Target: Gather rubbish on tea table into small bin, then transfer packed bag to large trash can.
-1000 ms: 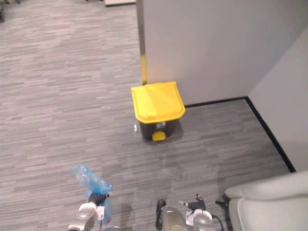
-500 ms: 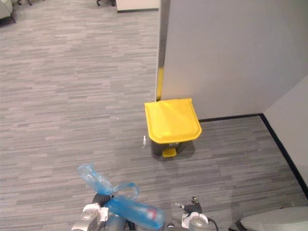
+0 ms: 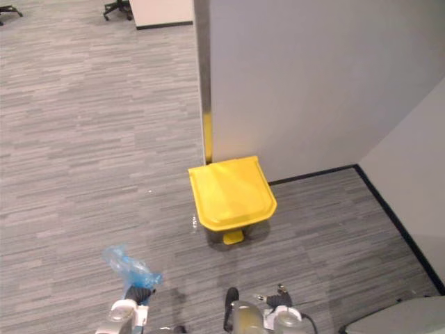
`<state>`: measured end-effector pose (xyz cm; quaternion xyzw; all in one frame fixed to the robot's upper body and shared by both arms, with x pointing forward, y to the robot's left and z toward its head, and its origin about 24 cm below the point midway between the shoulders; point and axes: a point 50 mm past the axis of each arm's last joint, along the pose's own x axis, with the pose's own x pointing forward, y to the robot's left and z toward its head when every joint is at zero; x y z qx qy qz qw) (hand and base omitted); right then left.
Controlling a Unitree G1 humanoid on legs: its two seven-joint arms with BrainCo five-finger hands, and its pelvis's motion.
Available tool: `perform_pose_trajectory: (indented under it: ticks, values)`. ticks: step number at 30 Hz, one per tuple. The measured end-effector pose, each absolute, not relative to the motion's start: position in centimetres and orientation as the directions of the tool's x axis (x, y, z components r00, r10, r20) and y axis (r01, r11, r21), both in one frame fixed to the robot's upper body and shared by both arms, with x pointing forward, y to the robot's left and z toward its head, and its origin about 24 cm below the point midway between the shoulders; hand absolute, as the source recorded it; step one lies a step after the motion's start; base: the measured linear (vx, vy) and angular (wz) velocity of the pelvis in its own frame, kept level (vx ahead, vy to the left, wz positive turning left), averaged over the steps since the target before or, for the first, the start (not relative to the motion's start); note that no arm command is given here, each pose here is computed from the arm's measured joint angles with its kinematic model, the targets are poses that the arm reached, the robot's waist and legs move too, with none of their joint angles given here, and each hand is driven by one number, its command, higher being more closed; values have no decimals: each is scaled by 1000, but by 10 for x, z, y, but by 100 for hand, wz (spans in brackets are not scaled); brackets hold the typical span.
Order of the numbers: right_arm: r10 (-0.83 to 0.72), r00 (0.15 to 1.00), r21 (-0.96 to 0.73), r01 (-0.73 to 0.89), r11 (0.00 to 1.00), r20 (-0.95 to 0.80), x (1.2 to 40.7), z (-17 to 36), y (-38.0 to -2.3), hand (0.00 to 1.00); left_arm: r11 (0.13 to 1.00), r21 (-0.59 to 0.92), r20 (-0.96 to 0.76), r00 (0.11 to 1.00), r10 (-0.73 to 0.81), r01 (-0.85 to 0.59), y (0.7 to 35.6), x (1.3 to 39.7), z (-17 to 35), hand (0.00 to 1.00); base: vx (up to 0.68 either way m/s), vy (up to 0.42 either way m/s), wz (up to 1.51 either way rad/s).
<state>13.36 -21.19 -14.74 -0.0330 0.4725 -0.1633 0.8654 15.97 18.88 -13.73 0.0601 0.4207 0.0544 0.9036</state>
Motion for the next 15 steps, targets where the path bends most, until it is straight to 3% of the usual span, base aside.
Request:
perform_pose_trajectory:
  ticks: [4, 10, 15]
  values:
    - [-310, 480, -197, 272, 942, -821, 124, -151, -207, 0, 991, 119, -750, 648, 134, -67, 179, 161, -137, 100, 231, -1, 27]
    - [-328, 485, -197, 302, 933, -811, 121, -149, -211, 0, 996, 60, -776, 625, 85, -60, 160, 147, -143, 100, 148, 159, -11]
    - [-328, 432, -193, 328, 925, -840, 107, -155, -210, 0, 994, 103, -786, 610, 97, -25, 170, 143, -145, 100, 147, 151, -10]
